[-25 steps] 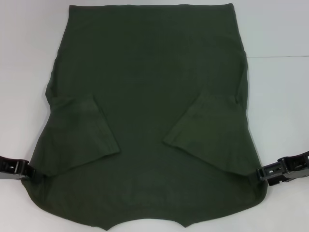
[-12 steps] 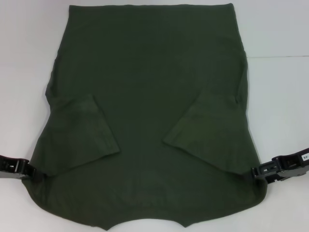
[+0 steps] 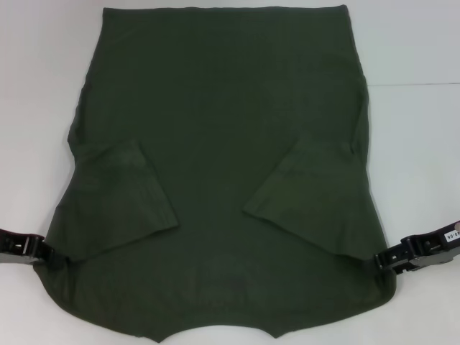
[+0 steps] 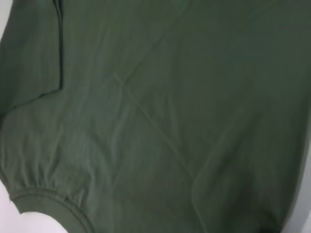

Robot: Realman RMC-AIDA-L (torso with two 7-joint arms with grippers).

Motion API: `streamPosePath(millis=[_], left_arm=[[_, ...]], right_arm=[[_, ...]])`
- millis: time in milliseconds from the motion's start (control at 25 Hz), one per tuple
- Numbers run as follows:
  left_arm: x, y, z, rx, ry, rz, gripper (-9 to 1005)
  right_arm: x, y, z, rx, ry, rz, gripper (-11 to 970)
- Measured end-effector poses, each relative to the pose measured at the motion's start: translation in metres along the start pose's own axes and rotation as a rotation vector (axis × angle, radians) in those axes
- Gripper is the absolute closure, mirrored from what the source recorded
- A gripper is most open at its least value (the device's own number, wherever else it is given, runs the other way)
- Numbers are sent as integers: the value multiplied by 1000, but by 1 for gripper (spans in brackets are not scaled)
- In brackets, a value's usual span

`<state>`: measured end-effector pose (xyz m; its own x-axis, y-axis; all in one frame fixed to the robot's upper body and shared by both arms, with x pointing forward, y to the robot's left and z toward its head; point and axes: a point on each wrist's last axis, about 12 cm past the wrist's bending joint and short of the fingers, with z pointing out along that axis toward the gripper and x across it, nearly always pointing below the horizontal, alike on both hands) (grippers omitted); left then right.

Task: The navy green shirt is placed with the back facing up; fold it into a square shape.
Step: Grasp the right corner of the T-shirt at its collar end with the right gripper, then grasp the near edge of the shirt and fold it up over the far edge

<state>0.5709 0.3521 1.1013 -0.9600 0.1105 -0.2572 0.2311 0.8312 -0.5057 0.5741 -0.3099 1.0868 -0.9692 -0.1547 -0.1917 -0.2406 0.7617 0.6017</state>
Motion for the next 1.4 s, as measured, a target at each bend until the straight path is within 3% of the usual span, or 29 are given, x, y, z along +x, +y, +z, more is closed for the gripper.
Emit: streamPosePath(millis=[40,720,1040,1400], left_arm=[[0,0,0,0,0,1,981],[-3,-2,0,-2,-5,8,981],[-3,-2,0,-2,-5,8,980],[-5,-3,-6,22,-5,22,980]], right_arm=[[0,0,0,2,0,0,165],[-3,-3,-4,41,-3,-64,852],[-4,-4,-7,49,-6,-72,914],[-7,-1,-14,43,2,-100,913]])
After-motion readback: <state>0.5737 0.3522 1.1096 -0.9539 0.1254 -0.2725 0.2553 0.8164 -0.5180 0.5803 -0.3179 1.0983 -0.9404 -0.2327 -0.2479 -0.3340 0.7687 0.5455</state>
